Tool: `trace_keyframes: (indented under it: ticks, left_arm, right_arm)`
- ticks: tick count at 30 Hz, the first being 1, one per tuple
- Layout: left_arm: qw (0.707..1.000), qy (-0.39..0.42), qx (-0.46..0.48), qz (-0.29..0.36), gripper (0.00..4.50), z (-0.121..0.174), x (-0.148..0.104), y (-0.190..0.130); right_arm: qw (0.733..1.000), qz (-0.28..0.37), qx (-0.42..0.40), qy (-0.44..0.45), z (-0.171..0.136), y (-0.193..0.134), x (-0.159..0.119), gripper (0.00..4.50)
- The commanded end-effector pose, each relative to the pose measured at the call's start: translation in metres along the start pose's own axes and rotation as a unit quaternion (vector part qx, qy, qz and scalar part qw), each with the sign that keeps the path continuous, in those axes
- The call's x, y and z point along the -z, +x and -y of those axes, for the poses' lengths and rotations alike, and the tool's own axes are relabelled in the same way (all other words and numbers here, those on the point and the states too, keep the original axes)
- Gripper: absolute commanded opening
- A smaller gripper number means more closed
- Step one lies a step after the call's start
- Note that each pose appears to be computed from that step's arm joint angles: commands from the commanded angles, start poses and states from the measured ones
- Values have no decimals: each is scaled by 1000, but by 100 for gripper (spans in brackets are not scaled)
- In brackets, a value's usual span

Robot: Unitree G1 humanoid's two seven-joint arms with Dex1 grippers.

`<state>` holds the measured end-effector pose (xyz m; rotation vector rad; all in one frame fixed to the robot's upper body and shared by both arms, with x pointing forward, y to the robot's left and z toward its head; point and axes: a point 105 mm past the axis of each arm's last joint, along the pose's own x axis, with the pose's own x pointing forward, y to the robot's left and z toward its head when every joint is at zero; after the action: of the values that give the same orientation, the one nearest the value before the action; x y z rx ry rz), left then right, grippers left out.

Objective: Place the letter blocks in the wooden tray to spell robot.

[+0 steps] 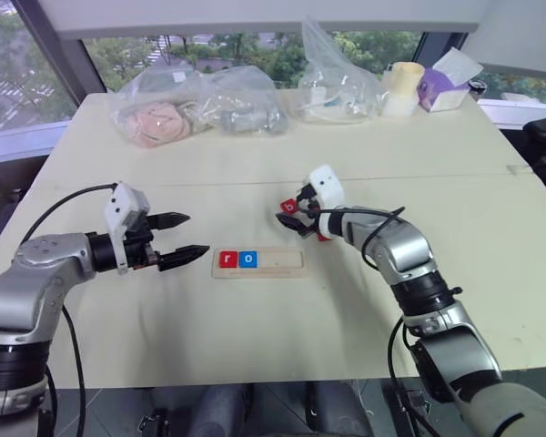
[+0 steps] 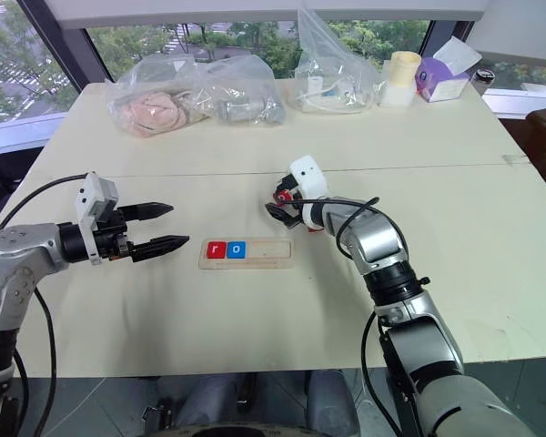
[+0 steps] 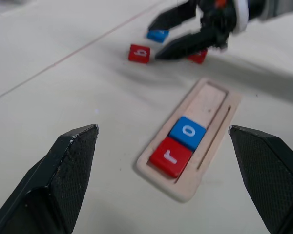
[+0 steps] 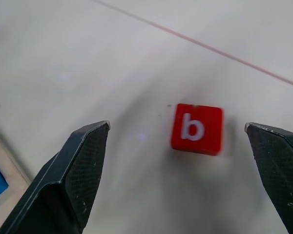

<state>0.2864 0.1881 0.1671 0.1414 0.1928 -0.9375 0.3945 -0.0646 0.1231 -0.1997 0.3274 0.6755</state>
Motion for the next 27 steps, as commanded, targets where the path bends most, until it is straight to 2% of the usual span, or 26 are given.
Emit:
trace_keyframes:
  ticks: [1, 9, 12, 15, 17, 22, 25, 27]
  left_arm:
    - [999, 13, -33, 29, 448, 2, -13, -7]
    - [997, 4, -60, 38, 448, 8, -12, -9]
    - [998, 7, -61, 32, 450, 8, -9, -6]
    - [998, 11, -58, 28, 450, 8, -7, -2]
    - [998, 12, -55, 29, 450, 8, -8, 0]
    - [999, 21, -32, 27, 450, 15, -11, 9]
    - [999, 33, 0, 16, 450, 27, -11, 19]
    - [999, 42, 26, 11, 450, 38, -10, 26]
  right_arm:
    - [1000, 9, 6, -18, -4, 12, -10, 450]
    - [1000, -8, 27, 11, 3, 28, 6, 450]
    - [999, -2, 32, 9, 2, 32, 3, 362]
    - [999, -2, 39, 6, 4, 34, 0, 204]
    - [999, -3, 40, 4, 5, 34, 0, 115]
    - [998, 36, 53, -12, 12, 23, -19, 116]
    - [993, 81, 90, 17, 28, -6, -44, 116]
    - [988, 91, 123, 33, 38, -34, -47, 116]
